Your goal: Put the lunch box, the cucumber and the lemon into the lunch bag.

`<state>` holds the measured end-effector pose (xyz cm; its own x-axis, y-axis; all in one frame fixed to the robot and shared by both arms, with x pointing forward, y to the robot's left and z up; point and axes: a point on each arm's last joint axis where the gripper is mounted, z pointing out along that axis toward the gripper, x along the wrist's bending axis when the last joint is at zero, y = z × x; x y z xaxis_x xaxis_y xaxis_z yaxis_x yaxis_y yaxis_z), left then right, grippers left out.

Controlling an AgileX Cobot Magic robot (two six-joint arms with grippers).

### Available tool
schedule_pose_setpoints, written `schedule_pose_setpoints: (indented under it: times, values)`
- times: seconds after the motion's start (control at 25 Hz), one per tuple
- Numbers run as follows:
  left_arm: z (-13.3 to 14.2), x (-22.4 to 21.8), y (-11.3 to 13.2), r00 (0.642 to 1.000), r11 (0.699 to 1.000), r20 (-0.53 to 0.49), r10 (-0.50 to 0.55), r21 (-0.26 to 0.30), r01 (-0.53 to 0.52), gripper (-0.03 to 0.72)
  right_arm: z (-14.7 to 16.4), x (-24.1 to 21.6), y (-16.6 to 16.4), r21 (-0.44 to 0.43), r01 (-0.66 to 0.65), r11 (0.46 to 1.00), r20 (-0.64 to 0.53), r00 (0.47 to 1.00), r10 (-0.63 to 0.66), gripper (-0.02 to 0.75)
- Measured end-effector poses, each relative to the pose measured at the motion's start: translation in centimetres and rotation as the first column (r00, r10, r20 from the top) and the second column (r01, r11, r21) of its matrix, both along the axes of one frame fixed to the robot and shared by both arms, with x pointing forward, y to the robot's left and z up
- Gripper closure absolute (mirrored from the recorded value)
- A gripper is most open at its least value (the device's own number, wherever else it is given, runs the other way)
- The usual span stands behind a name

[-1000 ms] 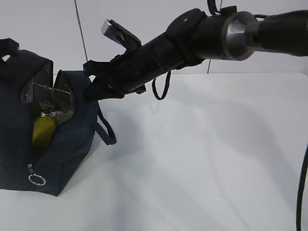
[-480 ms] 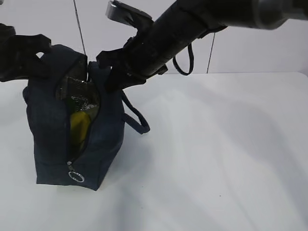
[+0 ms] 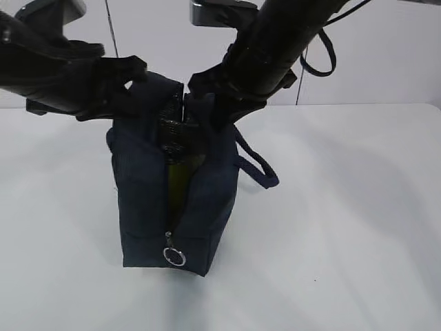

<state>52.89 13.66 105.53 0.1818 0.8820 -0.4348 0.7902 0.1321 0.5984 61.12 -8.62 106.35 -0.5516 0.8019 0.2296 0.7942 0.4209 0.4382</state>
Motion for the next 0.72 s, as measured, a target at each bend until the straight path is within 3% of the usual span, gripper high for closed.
schedule_pose_setpoints:
  times: [0.4,0.72]
  values:
    - [-2.2,1.4,-3.8,1.000,0.999,-0.013,-0.025,-0.044,0.024,0.695,0.1,1.4,-3.7,-0.101,0.061,0.993,0.032,0.998,-0.058,0.729]
    - [-2.2,3.0,-6.0,0.999,0.997,0.008,-0.047,-0.061,0.048,0.695,0.2,2.1,-5.0,-0.104,0.097,0.990,0.049,0.995,-0.092,0.729]
